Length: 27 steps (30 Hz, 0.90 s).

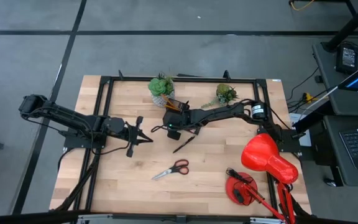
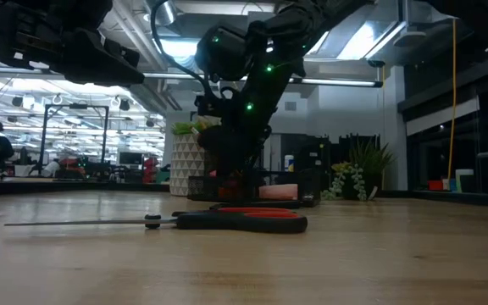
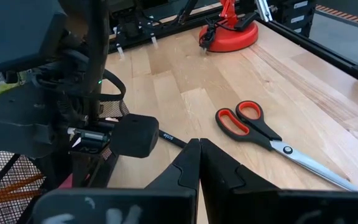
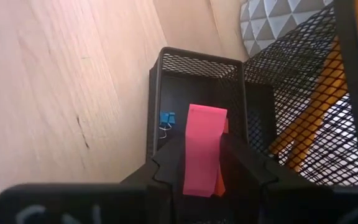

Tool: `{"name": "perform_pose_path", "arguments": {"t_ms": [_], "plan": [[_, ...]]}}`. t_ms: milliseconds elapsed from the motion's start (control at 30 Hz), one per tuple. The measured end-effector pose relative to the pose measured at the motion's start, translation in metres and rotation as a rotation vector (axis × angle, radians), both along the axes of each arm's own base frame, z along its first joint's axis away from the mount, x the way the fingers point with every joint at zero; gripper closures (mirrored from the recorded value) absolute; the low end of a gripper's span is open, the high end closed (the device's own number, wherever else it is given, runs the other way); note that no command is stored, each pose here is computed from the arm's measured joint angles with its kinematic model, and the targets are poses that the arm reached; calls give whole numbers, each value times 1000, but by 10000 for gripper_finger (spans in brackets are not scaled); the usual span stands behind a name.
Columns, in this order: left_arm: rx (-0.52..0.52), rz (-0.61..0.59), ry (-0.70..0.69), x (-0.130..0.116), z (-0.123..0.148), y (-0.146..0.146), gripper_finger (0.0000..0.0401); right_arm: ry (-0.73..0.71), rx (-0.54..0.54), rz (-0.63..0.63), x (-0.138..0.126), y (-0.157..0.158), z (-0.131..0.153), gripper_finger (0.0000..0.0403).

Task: Pick and place office supplies into organizer
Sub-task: Put the pink eraser into the black desk organizer, then put the black red scissors into the black desk organizer

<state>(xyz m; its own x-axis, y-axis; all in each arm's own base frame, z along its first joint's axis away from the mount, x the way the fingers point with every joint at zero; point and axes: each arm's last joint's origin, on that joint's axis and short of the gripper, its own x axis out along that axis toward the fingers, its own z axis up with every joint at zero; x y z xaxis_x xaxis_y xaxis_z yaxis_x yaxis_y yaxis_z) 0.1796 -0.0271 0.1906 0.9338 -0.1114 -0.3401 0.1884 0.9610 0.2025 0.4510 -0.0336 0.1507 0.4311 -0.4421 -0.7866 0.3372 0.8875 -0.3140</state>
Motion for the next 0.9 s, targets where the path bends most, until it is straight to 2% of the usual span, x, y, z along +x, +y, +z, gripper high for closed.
{"name": "perform_pose_path", "arguments": {"t_ms": [567,900], "plan": [[-7,2,0,0,0,0,400,8,-37,74,2,5,9,307],[-10,4,1,0,0,0,399,11,-51,94,4,4,11,247]]}}
